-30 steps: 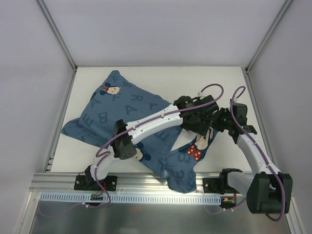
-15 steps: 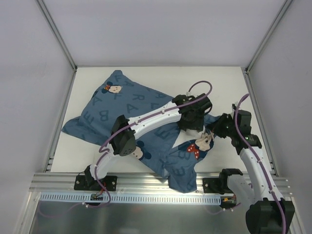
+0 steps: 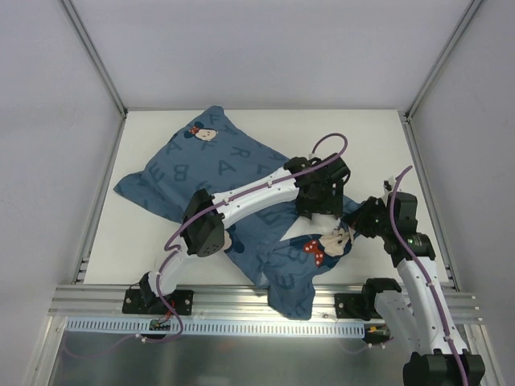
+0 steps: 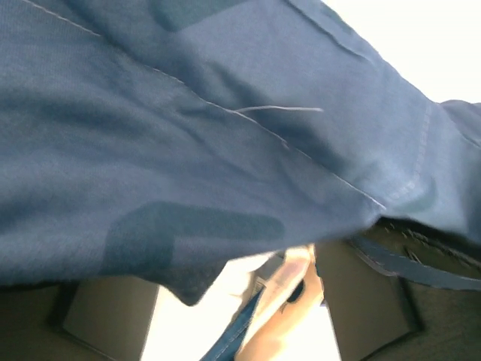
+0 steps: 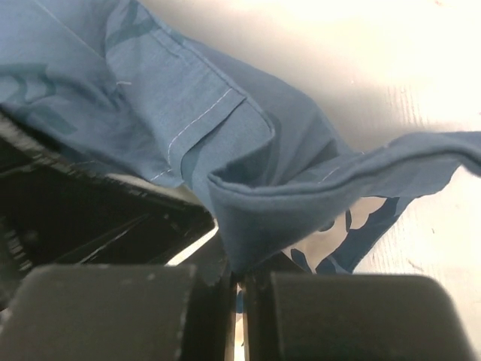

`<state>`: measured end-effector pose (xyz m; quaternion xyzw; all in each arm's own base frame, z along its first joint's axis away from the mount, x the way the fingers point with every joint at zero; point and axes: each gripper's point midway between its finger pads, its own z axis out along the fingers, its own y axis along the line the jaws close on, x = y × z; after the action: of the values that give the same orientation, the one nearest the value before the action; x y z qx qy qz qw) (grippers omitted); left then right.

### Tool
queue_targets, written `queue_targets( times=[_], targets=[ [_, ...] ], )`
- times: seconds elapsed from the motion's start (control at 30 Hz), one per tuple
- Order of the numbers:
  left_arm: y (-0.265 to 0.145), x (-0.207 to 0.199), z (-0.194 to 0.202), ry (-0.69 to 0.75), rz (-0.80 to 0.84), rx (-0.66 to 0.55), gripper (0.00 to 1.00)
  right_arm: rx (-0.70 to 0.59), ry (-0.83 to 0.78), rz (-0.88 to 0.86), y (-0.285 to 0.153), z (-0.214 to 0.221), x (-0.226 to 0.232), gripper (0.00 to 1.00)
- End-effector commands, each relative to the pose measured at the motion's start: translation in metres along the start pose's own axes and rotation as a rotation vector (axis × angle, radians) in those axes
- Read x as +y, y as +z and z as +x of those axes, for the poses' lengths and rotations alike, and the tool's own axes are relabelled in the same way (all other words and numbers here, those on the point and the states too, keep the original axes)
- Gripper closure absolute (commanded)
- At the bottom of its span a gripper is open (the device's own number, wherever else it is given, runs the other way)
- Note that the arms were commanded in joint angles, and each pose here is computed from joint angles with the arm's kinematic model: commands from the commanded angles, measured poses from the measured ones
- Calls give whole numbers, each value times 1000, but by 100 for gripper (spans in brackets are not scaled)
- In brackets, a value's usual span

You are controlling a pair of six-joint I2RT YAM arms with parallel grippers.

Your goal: Remove the pillowcase from the pillow

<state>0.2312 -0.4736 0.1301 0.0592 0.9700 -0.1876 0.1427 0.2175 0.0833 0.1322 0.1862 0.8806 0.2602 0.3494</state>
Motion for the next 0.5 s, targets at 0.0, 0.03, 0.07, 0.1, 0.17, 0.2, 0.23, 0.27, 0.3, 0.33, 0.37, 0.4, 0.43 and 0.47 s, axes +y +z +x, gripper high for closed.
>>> queue_targets(
  times=[0.0,0.03,0.07,0.1,0.17,0.2,0.23,0.27,0.3,0.33,0.37,0.4,0.43,0.47],
  targets=[
    [47,30,-10,11,-99,-4,25,28,-13,14,-10,6,0,99],
    [49,32,-8,23,-103,6,33,22,-14,13,-11,4,1,99],
    [52,34,-6,30,-106,16,65,17,-16,14,-11,2,1,99],
    [53,36,-3,36,-105,31,94,10,-18,25,-11,1,-1,99],
    [48,37,-2,29,-92,49,100,2,-20,53,-9,-4,-4,99],
    [38,36,-3,33,-74,49,100,-8,-25,73,-8,-8,-7,99],
    [31,33,-3,41,-49,59,100,0,-21,92,-6,-10,-10,99],
    [11,24,-7,51,-2,44,100,-25,-18,103,-8,-21,-8,99],
    [6,28,-1,74,13,69,100,-32,-19,109,-8,-27,-7,99],
    [-2,24,5,84,58,93,100,-41,-22,115,-8,-32,-7,99],
    [-17,24,9,98,106,82,100,-54,-28,129,-8,-43,-5,99],
    [-26,22,12,111,145,79,100,-69,-17,149,-9,-51,-8,99],
    [-33,20,18,113,193,97,100,-78,-23,158,-8,-57,-8,99],
    [-58,16,13,108,257,65,100,-79,-11,183,-6,-63,-13,99]
  ],
)
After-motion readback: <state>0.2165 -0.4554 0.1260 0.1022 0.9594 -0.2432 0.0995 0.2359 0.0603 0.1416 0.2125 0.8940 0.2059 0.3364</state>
